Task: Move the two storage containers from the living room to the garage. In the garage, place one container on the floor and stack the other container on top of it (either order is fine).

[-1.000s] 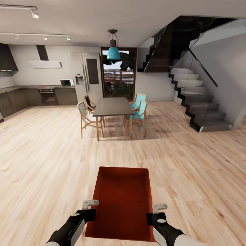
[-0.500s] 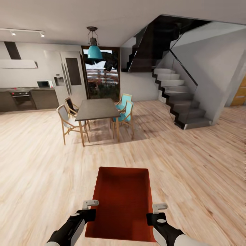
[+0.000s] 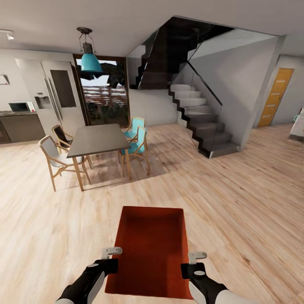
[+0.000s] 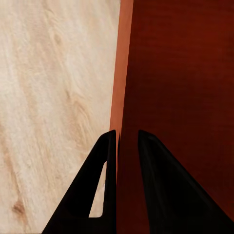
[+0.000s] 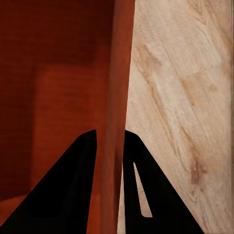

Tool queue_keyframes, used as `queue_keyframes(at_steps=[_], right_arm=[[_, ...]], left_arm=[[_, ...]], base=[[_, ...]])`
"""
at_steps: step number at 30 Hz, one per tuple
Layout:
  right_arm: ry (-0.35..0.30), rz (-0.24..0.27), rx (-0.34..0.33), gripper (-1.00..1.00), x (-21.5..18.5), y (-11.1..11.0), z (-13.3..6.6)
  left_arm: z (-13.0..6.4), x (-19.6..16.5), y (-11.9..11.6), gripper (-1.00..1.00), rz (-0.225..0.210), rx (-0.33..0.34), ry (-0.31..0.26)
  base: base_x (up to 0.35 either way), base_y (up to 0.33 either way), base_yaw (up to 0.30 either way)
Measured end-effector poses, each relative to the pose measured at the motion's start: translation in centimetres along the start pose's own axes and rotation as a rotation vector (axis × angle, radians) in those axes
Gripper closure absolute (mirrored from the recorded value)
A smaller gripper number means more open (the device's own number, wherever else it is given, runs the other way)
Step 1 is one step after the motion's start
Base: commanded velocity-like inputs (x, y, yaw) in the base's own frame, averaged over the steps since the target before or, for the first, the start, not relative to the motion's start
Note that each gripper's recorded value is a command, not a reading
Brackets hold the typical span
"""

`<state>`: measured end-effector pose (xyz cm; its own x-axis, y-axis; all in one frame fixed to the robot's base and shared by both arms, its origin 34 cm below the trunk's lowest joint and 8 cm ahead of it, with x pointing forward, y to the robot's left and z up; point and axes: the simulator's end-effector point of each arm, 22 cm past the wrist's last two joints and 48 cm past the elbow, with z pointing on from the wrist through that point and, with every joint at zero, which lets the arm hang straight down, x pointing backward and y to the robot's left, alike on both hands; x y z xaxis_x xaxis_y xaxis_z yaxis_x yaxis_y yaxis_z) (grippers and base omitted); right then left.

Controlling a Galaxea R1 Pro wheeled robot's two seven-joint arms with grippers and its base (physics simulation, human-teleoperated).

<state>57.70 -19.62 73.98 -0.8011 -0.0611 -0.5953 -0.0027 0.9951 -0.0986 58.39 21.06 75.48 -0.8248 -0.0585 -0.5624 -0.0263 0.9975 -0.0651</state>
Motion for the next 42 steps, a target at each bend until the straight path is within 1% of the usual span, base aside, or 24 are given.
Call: queue_keyframes(at_steps=[33, 42], right_arm=[[0.0, 0.0, 0.0, 1.0, 0.01, 0.0, 0.0], [0.0, 0.0, -0.001, 1.0, -0.01, 0.02, 0.0]], left_arm=[[0.0, 0.0, 0.0, 1.0, 0.0, 0.0, 0.0], [-0.01, 0.0, 0.02, 1.0, 0.0, 0.0, 0.0]], base=[[0.322, 0.0, -0.268], [0.322, 0.0, -0.047]])
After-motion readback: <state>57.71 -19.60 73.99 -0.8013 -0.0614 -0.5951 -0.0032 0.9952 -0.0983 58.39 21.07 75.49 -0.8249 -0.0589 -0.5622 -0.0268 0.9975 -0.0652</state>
